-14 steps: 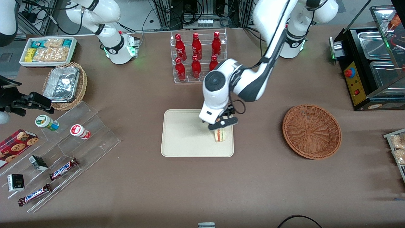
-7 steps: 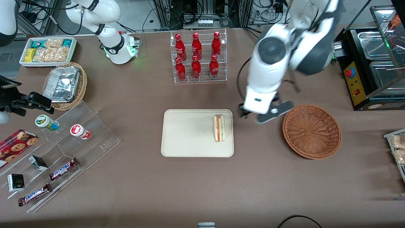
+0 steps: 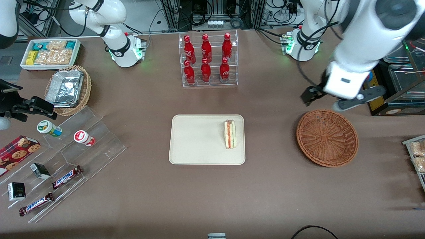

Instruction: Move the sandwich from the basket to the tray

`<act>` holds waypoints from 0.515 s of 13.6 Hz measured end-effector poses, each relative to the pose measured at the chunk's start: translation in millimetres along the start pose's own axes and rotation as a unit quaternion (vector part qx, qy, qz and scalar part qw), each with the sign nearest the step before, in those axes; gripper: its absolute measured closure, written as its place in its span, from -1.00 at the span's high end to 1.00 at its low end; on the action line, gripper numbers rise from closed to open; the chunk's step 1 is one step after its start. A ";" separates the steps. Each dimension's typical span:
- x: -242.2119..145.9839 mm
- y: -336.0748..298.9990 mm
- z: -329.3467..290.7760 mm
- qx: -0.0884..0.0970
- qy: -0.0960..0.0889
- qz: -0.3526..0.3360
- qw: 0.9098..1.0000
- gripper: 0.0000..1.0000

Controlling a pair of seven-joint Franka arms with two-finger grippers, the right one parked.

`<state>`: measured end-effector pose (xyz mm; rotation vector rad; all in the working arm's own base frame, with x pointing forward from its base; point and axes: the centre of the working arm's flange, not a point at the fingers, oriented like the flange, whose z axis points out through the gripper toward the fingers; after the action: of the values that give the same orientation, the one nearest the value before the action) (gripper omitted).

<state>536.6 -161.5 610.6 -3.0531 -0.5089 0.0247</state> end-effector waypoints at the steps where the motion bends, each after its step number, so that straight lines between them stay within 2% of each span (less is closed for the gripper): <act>1: 4.2 -15.5 -5.3 -0.003 -0.003 0.002 1.000 1.00; 4: 14.5 -69.1 -23.1 -0.012 -0.010 0.034 0.999 1.00; 7: 9.0 -108.1 -43.9 -0.018 -0.002 0.085 0.996 1.00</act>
<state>511.1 -58.3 659.6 -3.1224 -0.2505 0.0278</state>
